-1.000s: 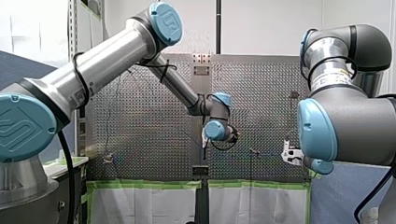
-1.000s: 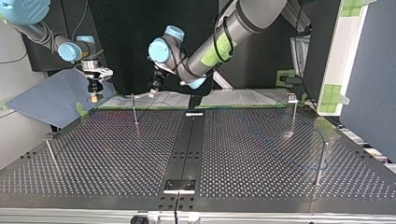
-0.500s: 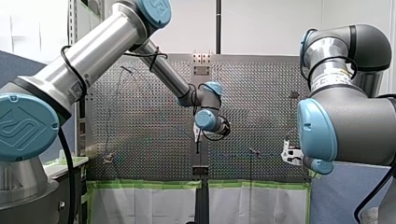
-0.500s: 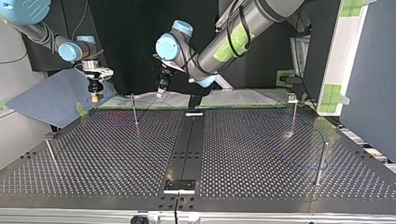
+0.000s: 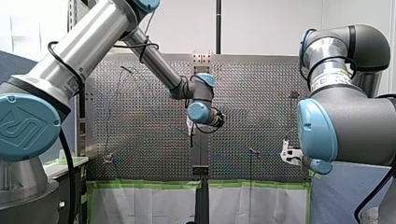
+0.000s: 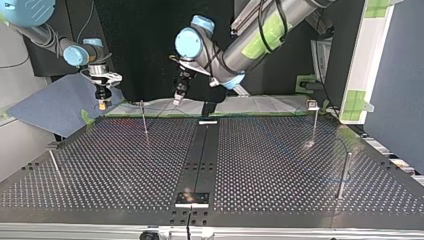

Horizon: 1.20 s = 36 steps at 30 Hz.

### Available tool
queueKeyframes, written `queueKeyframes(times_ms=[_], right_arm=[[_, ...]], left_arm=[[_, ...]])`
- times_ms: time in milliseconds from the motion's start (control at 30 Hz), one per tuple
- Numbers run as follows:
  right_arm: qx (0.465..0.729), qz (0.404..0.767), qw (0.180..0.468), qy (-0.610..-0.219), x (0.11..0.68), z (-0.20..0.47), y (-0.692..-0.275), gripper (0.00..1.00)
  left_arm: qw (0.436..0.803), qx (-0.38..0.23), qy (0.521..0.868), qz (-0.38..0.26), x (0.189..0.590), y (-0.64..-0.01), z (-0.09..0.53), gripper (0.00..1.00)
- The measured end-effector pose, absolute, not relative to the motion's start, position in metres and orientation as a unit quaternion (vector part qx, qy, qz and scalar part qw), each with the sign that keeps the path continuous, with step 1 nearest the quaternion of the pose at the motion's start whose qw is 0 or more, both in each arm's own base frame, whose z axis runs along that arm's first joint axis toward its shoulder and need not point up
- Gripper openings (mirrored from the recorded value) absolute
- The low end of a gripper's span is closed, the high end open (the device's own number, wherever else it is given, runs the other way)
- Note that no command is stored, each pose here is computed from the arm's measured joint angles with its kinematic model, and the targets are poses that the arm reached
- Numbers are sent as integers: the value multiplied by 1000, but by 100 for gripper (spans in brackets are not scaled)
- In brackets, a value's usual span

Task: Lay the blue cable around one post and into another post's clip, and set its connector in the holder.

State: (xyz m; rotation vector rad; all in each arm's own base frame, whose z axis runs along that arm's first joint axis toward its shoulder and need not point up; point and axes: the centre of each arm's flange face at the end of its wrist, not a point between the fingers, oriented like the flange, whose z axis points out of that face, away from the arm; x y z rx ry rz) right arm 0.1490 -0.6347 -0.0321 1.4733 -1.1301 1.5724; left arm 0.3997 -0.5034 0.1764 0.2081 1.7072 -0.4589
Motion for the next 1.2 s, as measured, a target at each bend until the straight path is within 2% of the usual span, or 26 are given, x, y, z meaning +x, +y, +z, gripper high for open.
queueKeyframes(times_ms=[1200], right_arm=[[570, 610, 343, -431, 155, -32, -634, 0]], left_arm=[[718, -2, 648, -254, 364, -412, 262, 100]])
